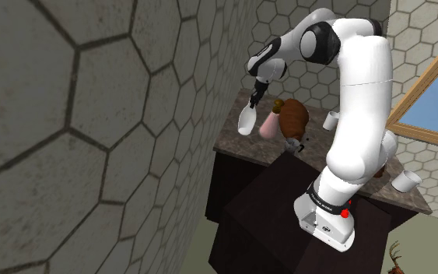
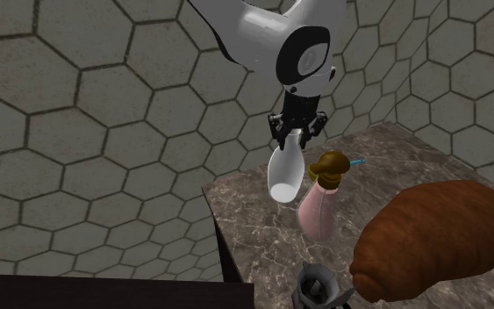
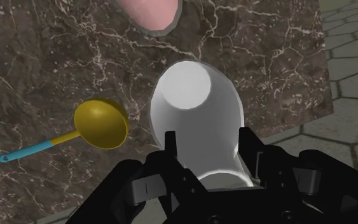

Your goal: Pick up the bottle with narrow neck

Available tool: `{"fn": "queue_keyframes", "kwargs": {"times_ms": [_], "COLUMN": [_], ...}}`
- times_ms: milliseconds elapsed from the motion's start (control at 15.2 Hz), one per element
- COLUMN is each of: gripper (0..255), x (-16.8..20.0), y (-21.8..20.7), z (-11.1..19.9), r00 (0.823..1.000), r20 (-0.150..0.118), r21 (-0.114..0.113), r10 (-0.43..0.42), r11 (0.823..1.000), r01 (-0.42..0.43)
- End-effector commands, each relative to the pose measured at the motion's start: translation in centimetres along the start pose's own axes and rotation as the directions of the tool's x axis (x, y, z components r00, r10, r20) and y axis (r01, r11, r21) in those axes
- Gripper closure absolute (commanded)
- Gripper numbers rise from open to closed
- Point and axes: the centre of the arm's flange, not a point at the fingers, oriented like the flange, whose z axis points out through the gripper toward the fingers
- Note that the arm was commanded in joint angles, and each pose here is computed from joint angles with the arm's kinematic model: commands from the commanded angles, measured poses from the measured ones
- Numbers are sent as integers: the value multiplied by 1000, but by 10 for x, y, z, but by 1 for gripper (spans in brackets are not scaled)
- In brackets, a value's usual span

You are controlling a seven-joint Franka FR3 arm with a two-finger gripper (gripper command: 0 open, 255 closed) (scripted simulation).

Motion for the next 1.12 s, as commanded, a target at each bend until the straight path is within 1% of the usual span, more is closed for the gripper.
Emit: {"fn": "queue_keyframes", "kwargs": {"times_ms": [0,132,1056], "gripper": [255,255,255], "x": [0,0,5], "y": [0,-1,-1], "z": [1,0,-74], "r00": [1000,1000,1000], "r20": [2,2,2], "r21": [1,1,1], "r10": [0,0,0], "r11": [1000,1000,1000], "r01": [0,0,0]}}
